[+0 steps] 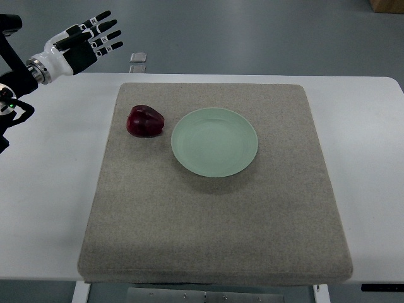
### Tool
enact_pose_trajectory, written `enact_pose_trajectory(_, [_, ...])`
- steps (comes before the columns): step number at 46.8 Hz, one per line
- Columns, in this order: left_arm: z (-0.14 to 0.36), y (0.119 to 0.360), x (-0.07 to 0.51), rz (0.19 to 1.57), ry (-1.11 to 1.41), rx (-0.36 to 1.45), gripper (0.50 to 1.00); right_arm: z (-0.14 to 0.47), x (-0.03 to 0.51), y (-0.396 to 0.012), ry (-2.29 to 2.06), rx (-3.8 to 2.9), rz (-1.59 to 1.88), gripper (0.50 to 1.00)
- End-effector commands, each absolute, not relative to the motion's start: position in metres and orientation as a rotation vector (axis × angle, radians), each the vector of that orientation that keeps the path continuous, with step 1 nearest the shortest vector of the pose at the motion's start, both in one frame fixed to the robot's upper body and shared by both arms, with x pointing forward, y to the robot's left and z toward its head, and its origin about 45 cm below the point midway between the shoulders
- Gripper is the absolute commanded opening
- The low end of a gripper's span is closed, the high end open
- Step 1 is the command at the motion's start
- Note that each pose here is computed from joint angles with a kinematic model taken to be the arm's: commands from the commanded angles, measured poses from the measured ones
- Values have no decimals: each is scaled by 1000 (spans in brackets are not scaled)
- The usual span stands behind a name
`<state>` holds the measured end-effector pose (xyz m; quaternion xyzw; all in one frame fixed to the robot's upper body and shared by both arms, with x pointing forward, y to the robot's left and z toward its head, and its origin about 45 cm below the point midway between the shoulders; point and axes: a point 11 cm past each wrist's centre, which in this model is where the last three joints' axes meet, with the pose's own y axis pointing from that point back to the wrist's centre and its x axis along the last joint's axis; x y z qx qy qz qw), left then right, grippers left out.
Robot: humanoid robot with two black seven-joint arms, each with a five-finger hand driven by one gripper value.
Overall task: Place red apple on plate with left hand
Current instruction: 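Move the left hand down toward the dark red apple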
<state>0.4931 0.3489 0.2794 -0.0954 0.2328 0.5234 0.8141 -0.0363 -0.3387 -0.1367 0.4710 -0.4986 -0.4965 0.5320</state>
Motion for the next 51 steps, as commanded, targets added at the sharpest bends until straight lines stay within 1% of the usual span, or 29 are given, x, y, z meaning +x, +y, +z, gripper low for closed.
enact_pose_trajectory(1, [278, 345, 493, 1110, 501, -202, 999, -137, -36, -339, -1189, 1123, -1184, 930])
enact_pose_trajectory(10, [279, 346, 494, 1113, 496, -199, 999, -137, -36, -339, -1189, 1123, -1184, 928])
enact_pose_trajectory(18, [288, 352, 496, 1123, 480, -208, 999, -137, -36, -339, -1189, 1123, -1184, 930])
enact_pose_trajectory(24, [286, 351, 495, 1121, 460, -191, 999, -137, -36, -339, -1189, 1123, -1184, 930])
enact_pose_trajectory(26, [288, 355, 494, 1130, 430, -170, 999, -137, -36, -339, -1189, 1123, -1184, 928])
enact_pose_trajectory(30, [295, 360, 492, 1121, 311, -60, 999, -137, -36, -339, -1189, 1123, -1184, 928])
enact_pose_trajectory(36, [325, 365, 488, 1050, 23, 223, 999, -137, -36, -339, -1189, 1123, -1184, 930])
enact_pose_trajectory(41, [334, 351, 482, 956, -144, 368, 999, -137, -36, -339, -1189, 1123, -1184, 930])
enact_pose_trajectory(47, [345, 341, 468, 831, -346, 538, 999, -137, -36, -339, -1189, 1123, -1184, 928])
enact_pose_trajectory(51, [339, 324, 459, 708, -473, 659, 996, -137, -36, -339, -1189, 1123, -1184, 928])
